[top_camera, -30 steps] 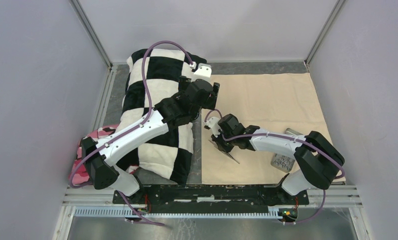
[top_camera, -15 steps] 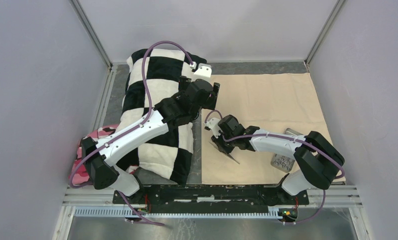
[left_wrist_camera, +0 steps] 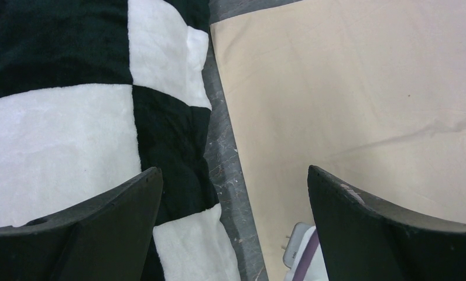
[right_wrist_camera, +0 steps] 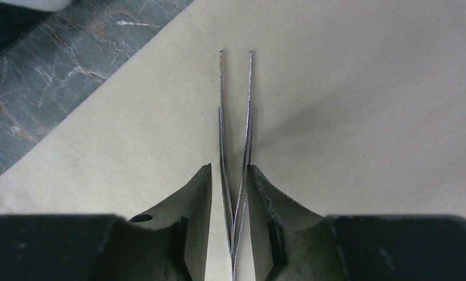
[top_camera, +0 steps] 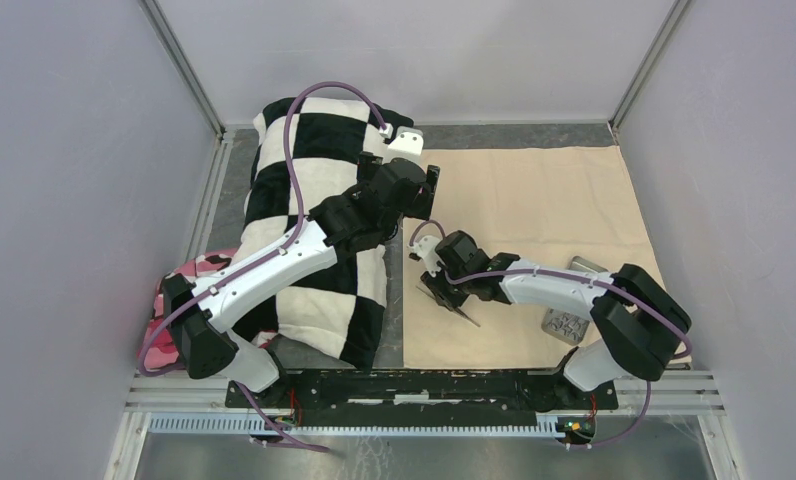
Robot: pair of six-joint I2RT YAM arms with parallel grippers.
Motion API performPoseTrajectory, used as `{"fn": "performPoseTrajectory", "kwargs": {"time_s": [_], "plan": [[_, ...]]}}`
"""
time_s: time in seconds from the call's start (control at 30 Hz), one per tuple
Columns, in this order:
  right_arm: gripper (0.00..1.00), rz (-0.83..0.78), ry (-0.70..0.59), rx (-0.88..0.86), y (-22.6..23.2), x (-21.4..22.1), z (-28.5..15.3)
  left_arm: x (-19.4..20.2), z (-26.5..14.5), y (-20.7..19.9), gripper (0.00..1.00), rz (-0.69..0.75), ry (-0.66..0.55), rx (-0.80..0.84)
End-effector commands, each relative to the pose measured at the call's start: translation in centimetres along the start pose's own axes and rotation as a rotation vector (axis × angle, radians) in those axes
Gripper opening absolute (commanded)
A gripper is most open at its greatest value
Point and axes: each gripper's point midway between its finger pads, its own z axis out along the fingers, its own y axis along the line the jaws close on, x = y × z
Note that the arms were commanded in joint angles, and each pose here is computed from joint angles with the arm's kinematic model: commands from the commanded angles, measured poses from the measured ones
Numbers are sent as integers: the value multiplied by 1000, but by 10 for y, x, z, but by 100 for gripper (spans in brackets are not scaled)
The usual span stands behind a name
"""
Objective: Open and lay out the surgical kit
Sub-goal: Place the medical item in the surgical kit, then adjust the medical item in the container.
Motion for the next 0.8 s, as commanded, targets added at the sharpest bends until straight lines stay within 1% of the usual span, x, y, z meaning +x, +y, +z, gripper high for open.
{"fn": "performPoseTrajectory", "kwargs": {"time_s": [0.0, 0.07, 0.13, 0.2, 0.33, 0.37, 0.47, 0.53, 0.57, 0.63, 0.77], "plan": [[36, 10, -138, -3, 5, -35, -23, -26, -11, -3, 99, -85, -63, 29], [41, 11, -206, 21, 2, -46, -41, -26, -11, -3, 99, -85, -64, 29], [47, 24, -254, 89, -12, -48, -59, -27, -12, -3, 99, -87, -66, 30], [50, 65, -289, 159, -32, -40, -76, -27, -12, -3, 100, -86, -67, 32], [53, 272, -323, 341, -93, 4, -108, -28, -13, -3, 100, -89, -67, 38], [54, 332, -335, 405, -108, 15, -119, -28, -13, -3, 100, -90, -68, 40], [59, 547, -319, 609, -153, 61, -146, -29, -14, -4, 100, -91, -69, 47], [58, 663, -293, 701, -171, 84, -159, -29, -14, -5, 100, -93, -69, 53], [56, 727, -282, 735, -178, 93, -165, -28, -15, -6, 100, -92, -68, 57], [52, 841, -261, 744, -188, 112, -168, -29, -15, -6, 100, -94, -72, 61], [46, 1034, -291, 681, -199, 142, -165, -30, -16, -6, 100, -91, -74, 61]]}}
